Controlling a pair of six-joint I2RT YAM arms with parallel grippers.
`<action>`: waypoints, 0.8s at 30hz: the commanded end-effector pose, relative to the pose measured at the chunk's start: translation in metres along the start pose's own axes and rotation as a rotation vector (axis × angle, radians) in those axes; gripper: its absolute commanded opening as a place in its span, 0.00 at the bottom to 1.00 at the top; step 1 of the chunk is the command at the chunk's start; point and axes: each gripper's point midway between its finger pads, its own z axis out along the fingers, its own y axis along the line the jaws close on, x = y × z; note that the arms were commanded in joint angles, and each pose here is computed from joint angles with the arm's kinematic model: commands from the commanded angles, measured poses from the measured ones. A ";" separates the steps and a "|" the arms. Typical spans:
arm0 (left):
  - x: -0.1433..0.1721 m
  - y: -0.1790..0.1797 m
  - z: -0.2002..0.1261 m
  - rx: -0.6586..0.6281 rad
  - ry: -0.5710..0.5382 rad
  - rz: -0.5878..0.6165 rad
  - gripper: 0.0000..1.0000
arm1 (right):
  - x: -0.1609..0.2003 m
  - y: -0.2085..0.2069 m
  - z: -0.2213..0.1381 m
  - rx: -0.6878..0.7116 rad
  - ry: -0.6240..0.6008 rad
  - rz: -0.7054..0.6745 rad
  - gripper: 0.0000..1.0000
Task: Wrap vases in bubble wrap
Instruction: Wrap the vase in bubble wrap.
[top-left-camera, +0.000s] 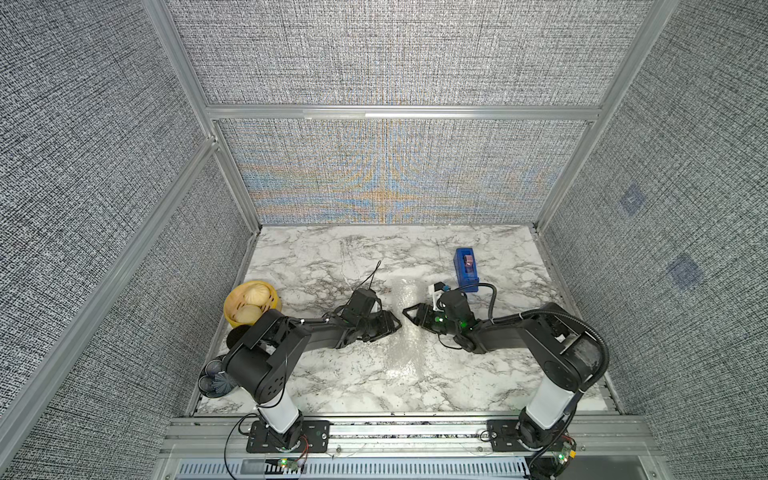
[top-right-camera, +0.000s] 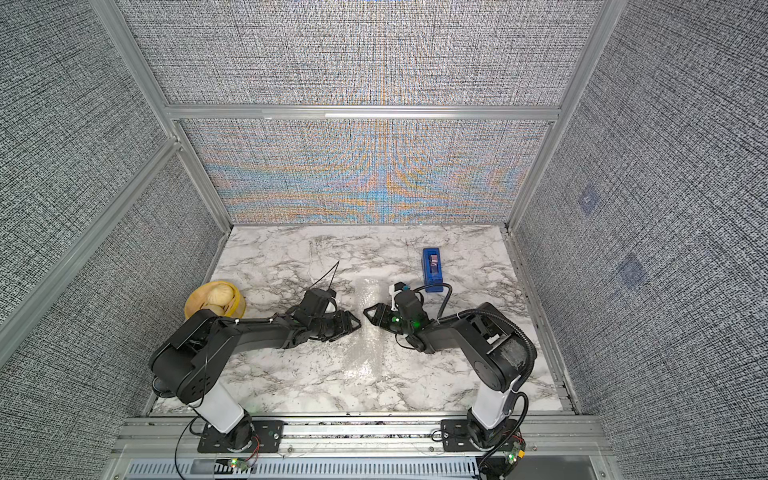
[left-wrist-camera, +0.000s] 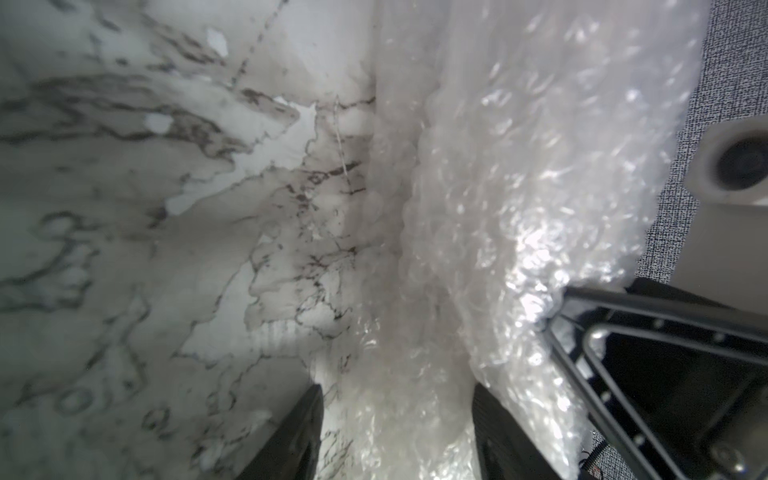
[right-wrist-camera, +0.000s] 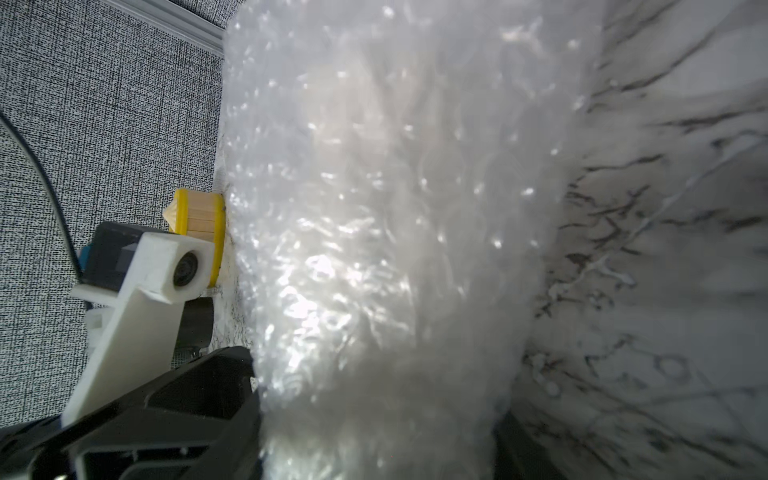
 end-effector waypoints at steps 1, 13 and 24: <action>0.005 0.009 0.006 -0.030 0.021 -0.007 0.51 | 0.016 -0.021 0.001 0.073 0.055 -0.009 0.29; 0.008 0.005 0.013 -0.038 0.048 0.016 0.21 | 0.015 -0.020 -0.001 0.073 0.051 -0.018 0.29; -0.004 -0.012 -0.005 -0.079 -0.022 0.099 0.00 | 0.011 -0.020 -0.003 0.136 0.037 -0.047 0.33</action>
